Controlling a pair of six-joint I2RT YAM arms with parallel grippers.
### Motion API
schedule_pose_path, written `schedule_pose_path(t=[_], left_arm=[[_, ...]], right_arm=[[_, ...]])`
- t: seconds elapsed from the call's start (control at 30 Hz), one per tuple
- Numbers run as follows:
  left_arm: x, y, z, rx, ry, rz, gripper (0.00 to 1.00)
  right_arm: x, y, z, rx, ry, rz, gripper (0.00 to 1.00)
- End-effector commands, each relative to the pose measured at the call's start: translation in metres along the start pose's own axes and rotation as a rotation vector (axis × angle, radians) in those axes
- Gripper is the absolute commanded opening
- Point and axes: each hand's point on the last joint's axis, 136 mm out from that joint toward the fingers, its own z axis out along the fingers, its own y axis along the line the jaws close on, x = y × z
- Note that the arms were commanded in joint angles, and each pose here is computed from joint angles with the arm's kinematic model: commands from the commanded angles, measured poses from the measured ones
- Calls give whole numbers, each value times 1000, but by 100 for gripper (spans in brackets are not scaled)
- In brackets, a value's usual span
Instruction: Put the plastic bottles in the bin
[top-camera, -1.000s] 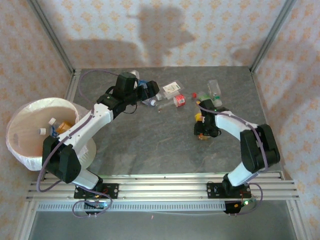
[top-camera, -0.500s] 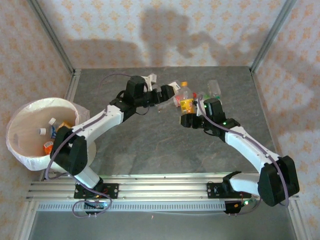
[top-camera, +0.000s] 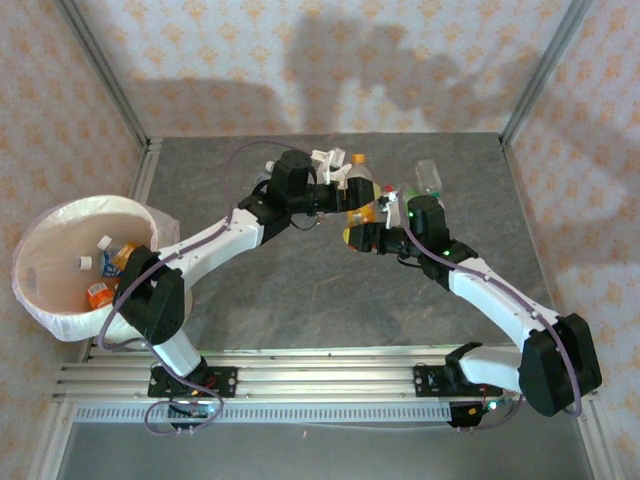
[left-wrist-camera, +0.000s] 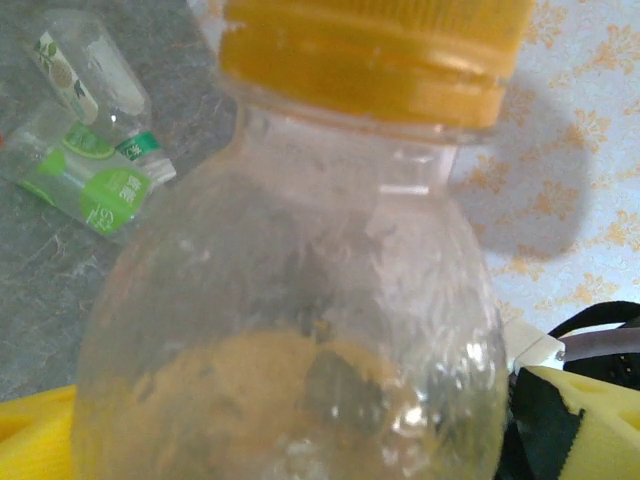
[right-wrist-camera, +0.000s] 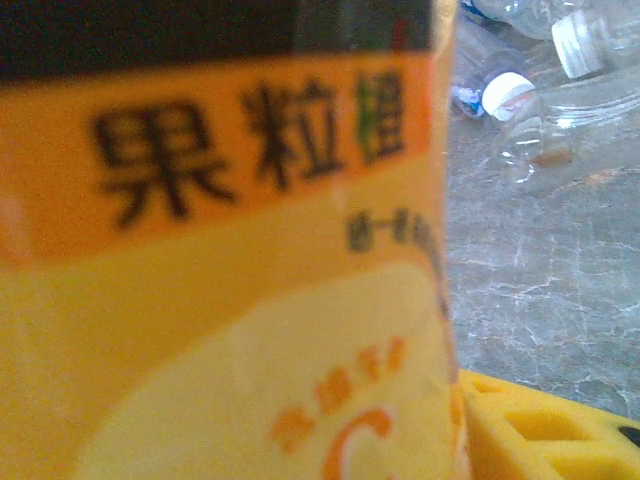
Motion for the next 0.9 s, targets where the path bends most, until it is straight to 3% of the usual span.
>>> schedule_pose_path(t=[0.0,0.2,0.4,0.57,0.77,0.87], left_arm=[[-14,-20,-6,43,-25,74,94],[-17,-14,-1,18,-30,55,82],[-23,-13,-1,7,-55,59,59],[-34,-10,-16,-26,-150,61,55],[-41,5,-37,-152,-220,71,54],[-44,14,-50,-257,-215,109,53]], right_arm=[[-17,29,-6,-104,-36,-57,56],[-20,52,-10,-198,-4,-74,57],[-22,47,-9,-163,-16,-80,64],[-21,42,-5,-148,8,-31,76],[-35,39,-16,-67,-73,-89,100],[-46,30,-27,31,-147,-127,99]])
